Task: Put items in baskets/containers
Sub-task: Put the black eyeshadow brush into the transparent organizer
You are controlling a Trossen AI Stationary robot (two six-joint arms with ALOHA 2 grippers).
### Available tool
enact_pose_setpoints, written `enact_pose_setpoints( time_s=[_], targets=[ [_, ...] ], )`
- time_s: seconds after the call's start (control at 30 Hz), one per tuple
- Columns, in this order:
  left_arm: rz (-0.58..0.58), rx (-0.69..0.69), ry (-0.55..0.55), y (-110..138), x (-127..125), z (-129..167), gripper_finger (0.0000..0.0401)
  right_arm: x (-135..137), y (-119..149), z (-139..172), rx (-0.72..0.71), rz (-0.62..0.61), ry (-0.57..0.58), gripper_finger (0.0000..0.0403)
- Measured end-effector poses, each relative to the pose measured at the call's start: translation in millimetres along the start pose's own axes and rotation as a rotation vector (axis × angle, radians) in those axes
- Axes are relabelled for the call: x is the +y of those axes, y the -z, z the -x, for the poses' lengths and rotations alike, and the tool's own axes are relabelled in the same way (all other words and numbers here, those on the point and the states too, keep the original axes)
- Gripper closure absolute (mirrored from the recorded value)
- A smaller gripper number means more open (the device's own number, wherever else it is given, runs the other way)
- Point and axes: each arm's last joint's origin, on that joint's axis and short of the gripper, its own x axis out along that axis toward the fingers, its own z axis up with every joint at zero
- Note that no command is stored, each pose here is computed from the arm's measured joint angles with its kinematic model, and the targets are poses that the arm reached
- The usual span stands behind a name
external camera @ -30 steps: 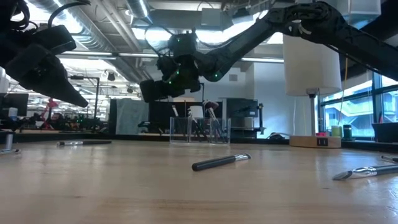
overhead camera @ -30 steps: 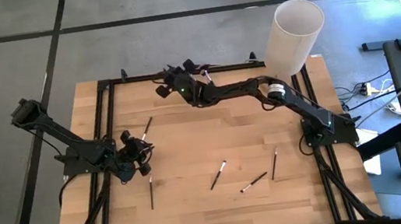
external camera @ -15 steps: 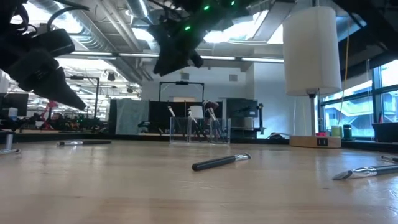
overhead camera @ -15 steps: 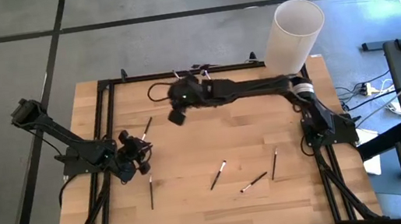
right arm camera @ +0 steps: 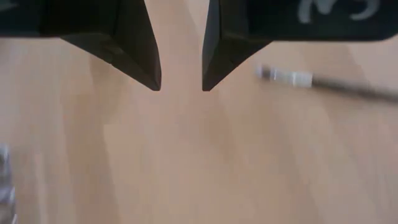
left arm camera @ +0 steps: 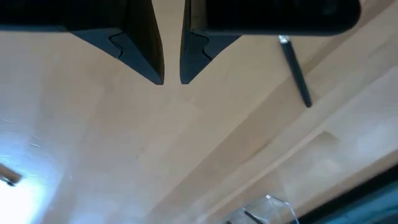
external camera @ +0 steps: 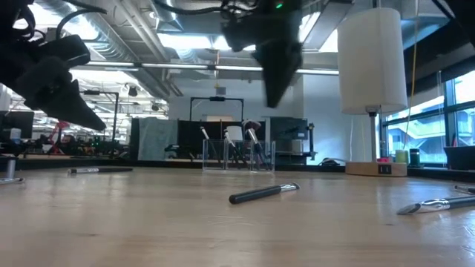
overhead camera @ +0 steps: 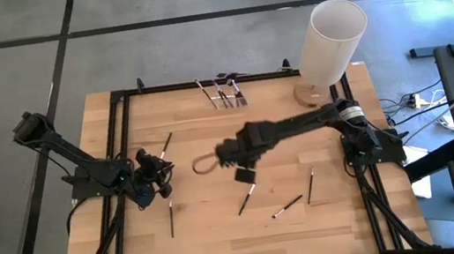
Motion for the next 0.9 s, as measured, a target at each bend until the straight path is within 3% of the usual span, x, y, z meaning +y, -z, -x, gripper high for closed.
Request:
enact_pose_setpoints(
  time_s=[0.13,0.27,0.47,0.53,0.77,0.9],
  targets=[
    [0.002,-0.013,-0.047,1.3,0.4,-4.5,0.0353,21.2,13.2,-2.4,0.021,0.044,0.0,0.0285],
    [0.029,0.011,-0.065,-0.7,0.9,-11.6,0.0346,29.6,25.9,-30.9,0.064,0.096,-0.002,0.0285],
    [0.002,0.046,-0.061,-1.5,-0.7,-18.9,0.0293,44.4,41.0,-77.1,0.109,0.115,-0.323,0.0285],
    [0.01,0.044,-0.076,-1.1,-0.5,-20.8,0.0274,46.0,42.8,-80.9,0.113,0.103,-0.352,0.0285],
    [0.042,0.118,-0.068,-0.3,1.7,-26.6,0.0246,41.1,44.6,-72.1,0.09,0.137,-0.294,0.0285],
    [0.075,0.177,-0.075,-1.3,6.5,-31.3,0.025,25.1,42.8,-46.2,-0.094,0.168,-0.159,0.0285]
  ],
)
